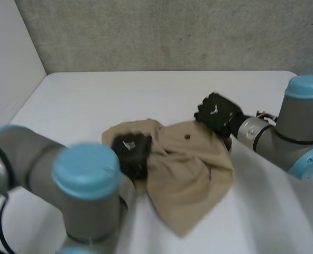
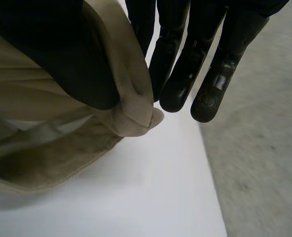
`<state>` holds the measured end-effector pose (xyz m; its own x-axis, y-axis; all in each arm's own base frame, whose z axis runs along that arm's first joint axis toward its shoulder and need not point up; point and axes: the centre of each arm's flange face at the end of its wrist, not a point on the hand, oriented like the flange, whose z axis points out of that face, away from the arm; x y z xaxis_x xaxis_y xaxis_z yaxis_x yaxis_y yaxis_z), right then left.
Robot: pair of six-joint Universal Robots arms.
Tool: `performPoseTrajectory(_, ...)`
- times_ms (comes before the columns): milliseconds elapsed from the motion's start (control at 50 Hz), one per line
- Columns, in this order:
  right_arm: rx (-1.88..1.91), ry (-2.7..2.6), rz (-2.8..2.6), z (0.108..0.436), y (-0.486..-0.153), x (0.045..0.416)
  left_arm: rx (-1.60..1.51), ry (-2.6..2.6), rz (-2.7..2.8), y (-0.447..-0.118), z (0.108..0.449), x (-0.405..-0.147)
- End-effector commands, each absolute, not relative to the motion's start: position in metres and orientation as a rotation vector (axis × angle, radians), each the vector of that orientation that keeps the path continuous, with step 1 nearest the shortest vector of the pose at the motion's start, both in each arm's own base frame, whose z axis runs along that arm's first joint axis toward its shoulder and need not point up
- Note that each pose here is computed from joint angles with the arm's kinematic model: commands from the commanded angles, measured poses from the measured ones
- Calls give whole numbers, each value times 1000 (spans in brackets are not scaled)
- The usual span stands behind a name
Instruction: Fold the shorts.
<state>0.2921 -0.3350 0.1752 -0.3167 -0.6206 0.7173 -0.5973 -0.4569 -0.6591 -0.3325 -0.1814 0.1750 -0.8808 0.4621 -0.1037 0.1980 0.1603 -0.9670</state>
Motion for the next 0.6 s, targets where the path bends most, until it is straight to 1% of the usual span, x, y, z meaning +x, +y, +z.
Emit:
performPoseTrajectory(20, -1315, 1859, -2065, 238, -336, 277, -440, -2066, 2311, -282, 266, -287)
performPoseTrajectory(40, -1195, 1898, -2075, 246, -335, 272, -433, -2053, 2357, -289, 273, -283)
performPoseTrajectory(80, -1063, 1949, -2048, 250, -326, 269, -429, -1990, 2465, -305, 291, -280)
performPoseTrajectory(140, -1001, 1972, -2003, 247, -313, 272, -429, -1930, 2513, -315, 300, -280)
performPoseTrajectory(160, -997, 1966, -1960, 244, -300, 279, -456, -1919, 2501, -318, 295, -283)
performPoseTrajectory(220, -1029, 1952, -1883, 234, -278, 294, -526, -1942, 2448, -320, 275, -289)
performPoseTrajectory(240, -1057, 1949, -1836, 226, -265, 303, -574, -1980, 2398, -321, 257, -291)
performPoseTrajectory(300, -1094, 1954, -1769, 213, -250, 313, -641, -2052, 2322, -321, 228, -294)
performPoseTrajectory(320, -1102, 1970, -1733, 204, -244, 317, -662, -2102, 2289, -322, 212, -293)
performPoseTrajectory(400, -1049, 2037, -1683, 189, -242, 321, -691, -2170, 2242, -324, 194, -292)
performPoseTrajectory(440, -1008, 2065, -1675, 186, -244, 321, -691, -2182, 2236, -325, 192, -290)
performPoseTrajectory(500, -953, 2091, -1679, 184, -249, 322, -692, -2248, 2201, -322, 188, -276)
performPoseTrajectory(540, -928, 2098, -1678, 183, -253, 323, -691, -2270, 2183, -317, 190, -269)
performPoseTrajectory(600, -911, 2100, -1675, 182, -255, 324, -692, -2269, 2176, -297, 206, -260)
